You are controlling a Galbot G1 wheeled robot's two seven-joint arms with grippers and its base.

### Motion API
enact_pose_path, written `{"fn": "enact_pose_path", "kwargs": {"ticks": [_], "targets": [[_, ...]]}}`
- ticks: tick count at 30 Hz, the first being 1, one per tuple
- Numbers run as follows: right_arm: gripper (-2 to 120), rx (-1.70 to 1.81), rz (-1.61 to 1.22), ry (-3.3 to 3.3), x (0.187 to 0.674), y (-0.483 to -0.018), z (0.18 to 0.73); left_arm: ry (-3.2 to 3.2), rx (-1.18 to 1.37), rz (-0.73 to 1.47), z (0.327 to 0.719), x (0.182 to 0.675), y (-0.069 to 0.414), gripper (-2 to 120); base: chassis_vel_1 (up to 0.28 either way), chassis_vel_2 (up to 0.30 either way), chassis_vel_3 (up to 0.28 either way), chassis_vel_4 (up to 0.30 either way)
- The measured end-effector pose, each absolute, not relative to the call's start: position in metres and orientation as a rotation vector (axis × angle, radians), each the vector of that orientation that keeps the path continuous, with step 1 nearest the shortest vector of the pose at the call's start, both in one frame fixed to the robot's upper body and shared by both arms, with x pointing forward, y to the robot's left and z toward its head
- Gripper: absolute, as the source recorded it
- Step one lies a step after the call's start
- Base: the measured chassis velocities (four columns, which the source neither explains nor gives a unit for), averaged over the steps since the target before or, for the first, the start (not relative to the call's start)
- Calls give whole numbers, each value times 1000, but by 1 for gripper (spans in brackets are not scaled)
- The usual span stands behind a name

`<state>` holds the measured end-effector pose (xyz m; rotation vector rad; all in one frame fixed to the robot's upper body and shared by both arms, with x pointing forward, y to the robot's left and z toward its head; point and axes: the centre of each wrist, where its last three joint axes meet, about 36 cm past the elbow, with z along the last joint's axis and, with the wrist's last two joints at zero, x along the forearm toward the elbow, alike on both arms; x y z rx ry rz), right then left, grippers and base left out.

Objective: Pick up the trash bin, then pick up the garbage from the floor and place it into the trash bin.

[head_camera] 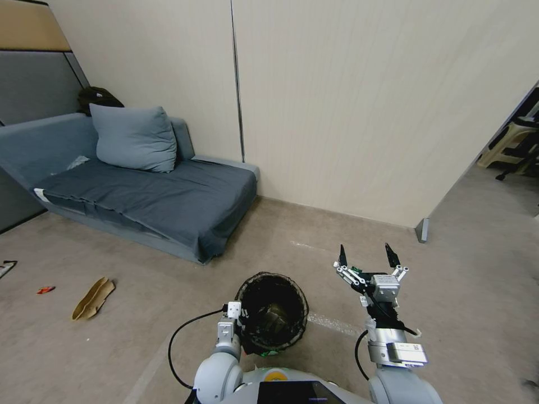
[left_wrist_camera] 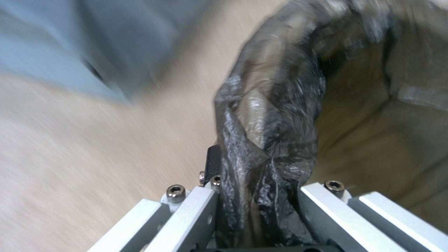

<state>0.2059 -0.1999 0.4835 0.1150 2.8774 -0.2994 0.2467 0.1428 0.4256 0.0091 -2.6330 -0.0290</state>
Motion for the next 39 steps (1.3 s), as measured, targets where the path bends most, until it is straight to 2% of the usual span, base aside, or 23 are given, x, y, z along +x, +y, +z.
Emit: {"fn": "enact_pose_path", "kwargs": {"ticks": [16, 39], "targets": [[100, 115, -299, 2877, 206, -200, 484, -2824, 29, -27, 491, 235, 150, 1, 0, 0, 0, 0], [100, 128, -402, 2777, 207, -191, 464, -2894, 47, -52, 505, 231, 153, 1, 0, 0, 0, 0]]}}
